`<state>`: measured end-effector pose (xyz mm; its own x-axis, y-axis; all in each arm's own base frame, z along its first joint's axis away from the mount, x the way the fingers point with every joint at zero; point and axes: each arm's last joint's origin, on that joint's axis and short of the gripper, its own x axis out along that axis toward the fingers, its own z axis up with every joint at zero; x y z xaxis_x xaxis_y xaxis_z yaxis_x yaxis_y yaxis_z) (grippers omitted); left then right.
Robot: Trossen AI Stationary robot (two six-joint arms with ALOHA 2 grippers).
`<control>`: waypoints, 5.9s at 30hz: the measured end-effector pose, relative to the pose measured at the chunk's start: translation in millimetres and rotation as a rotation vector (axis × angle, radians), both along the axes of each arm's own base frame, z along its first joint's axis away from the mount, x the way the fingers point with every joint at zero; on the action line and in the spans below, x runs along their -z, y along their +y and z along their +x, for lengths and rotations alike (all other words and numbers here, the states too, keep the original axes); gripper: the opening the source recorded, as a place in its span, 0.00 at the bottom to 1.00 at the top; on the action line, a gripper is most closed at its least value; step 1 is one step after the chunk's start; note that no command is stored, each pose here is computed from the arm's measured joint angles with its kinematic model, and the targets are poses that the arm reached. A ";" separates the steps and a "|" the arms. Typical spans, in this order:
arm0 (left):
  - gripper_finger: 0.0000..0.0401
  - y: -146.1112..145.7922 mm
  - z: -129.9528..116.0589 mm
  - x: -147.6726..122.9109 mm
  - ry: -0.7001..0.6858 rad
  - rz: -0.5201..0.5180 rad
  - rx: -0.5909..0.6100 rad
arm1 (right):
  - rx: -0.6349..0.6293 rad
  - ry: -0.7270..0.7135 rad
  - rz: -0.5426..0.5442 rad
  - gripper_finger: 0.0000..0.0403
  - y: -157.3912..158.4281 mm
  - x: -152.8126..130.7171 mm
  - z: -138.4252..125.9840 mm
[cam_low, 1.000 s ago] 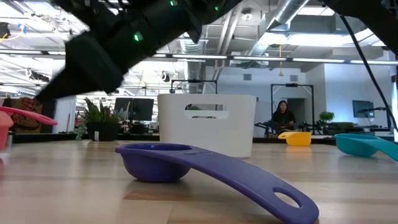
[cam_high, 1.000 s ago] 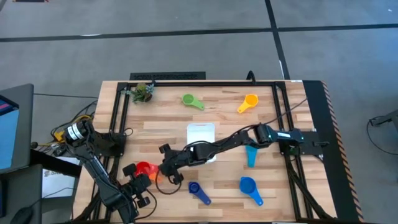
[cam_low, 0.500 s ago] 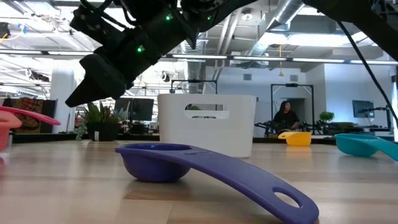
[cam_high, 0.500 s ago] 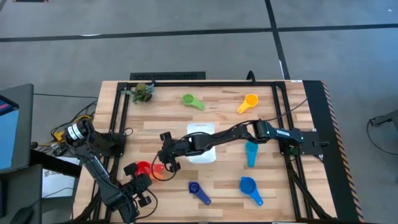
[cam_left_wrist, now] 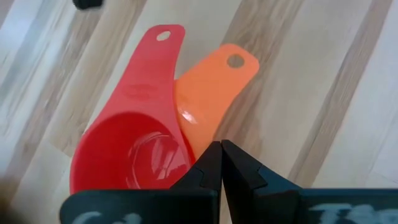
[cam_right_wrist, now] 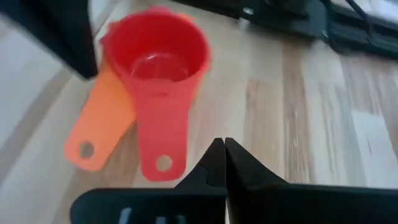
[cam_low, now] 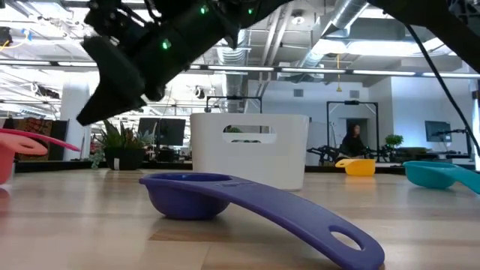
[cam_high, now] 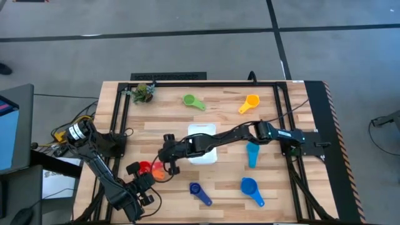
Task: Nest measuring cups in basket
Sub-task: Stack the red measuring cup on top of the orange measuring cup, then stack the blue measuring cup on top of the red measuring cup
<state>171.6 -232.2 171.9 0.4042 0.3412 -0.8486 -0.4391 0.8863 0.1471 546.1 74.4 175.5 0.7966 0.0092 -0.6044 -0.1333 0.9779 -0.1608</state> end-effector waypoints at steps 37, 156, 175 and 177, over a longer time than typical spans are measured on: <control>0.00 6.2 9.9 -0.4 -0.013 0.024 0.001 | -0.006 0.115 0.034 0.01 -9.9 20.6 8.4; 0.00 98.4 -6.6 -104.8 -0.403 0.331 -0.138 | 1.161 0.153 0.328 0.39 -148.6 -70.4 -346.3; 0.06 138.8 -6.6 -47.1 -0.670 -0.023 0.001 | 0.891 0.526 0.529 0.51 -76.8 -59.8 -354.7; 0.10 138.9 -7.0 -47.7 -0.670 -0.027 0.005 | 0.846 0.544 0.526 0.49 -51.5 -57.3 -353.3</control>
<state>164.6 -93.3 219.6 0.8484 0.3201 -0.4216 -0.4236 0.8881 -0.1781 192.8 22.9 232.8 0.3004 -0.0523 -0.9524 0.6754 0.7167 0.1736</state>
